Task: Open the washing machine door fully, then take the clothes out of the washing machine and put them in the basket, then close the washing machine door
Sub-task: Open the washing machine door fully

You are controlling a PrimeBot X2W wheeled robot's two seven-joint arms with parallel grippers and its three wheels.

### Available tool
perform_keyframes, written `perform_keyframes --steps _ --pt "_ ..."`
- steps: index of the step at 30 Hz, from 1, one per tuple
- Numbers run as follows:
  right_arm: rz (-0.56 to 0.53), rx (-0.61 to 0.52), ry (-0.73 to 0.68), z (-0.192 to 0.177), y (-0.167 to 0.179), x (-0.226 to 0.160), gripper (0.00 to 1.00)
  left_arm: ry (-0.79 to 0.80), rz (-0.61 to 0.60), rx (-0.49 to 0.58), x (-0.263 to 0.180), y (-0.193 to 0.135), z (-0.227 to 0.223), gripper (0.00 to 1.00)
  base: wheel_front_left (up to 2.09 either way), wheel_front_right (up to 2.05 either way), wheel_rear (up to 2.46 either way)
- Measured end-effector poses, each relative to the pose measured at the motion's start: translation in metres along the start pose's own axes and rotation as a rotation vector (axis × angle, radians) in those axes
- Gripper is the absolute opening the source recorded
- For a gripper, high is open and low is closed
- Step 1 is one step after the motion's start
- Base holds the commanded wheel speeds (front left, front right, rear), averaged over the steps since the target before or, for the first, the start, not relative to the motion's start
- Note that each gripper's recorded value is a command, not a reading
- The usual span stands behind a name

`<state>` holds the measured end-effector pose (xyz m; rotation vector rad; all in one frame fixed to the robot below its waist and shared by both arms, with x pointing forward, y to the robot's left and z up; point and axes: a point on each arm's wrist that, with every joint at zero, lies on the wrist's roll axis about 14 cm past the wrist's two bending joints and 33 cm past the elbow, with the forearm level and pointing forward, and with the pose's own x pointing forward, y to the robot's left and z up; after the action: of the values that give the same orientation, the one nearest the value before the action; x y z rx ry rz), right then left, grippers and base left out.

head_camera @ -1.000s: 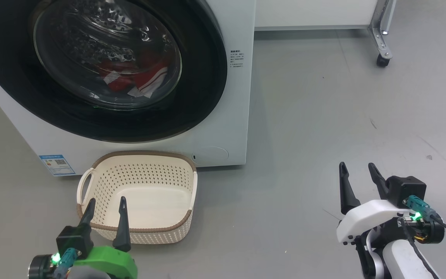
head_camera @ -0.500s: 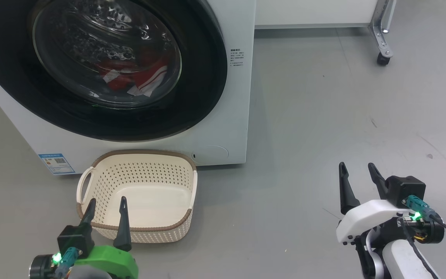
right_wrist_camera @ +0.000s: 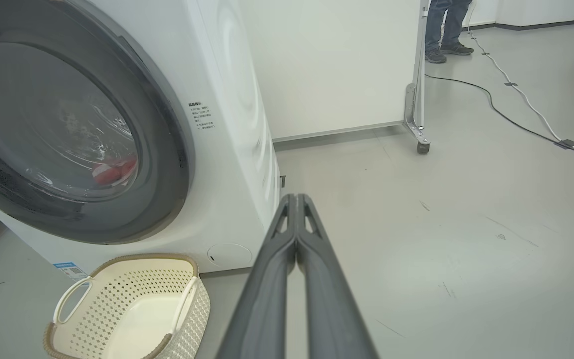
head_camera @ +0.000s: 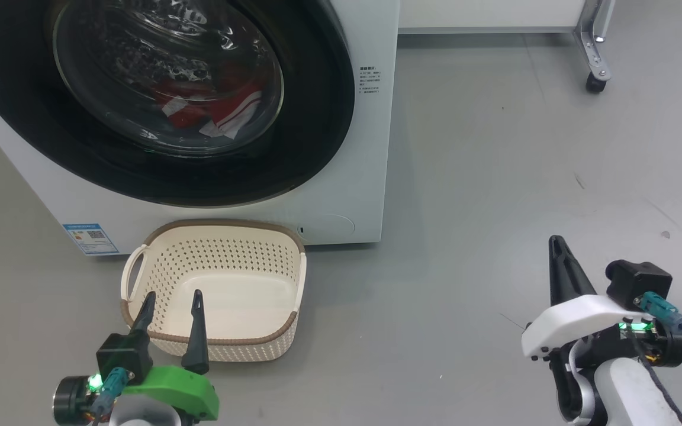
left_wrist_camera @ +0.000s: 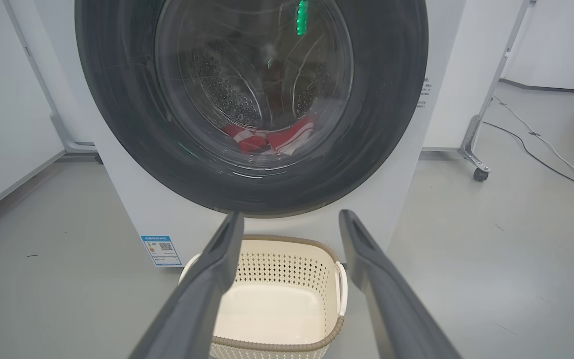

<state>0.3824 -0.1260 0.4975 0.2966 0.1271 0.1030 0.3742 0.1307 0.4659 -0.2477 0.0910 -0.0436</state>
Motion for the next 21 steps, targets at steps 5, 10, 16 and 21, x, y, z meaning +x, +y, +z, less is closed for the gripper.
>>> perform_keyframes --steps 5,10,16,21 --pt "-0.005 0.142 -0.039 0.014 0.0 0.014 0.0 0.008 0.017 0.002 0.001 0.005 -0.003 1.0 0.0 0.0 0.0" --pt "-0.01 0.302 -0.063 0.027 -0.005 0.033 0.0 0.02 0.028 -0.001 0.006 0.009 -0.005 1.0 0.0 0.0 0.0" --pt "-0.025 0.473 -0.079 0.041 -0.017 0.064 0.0 0.018 0.035 0.0 0.017 0.012 -0.004 1.0 0.0 0.0 0.0" --pt "0.035 0.621 -0.078 0.056 -0.007 0.096 0.0 0.019 0.05 0.001 0.023 0.019 -0.004 1.0 0.0 0.0 0.0"
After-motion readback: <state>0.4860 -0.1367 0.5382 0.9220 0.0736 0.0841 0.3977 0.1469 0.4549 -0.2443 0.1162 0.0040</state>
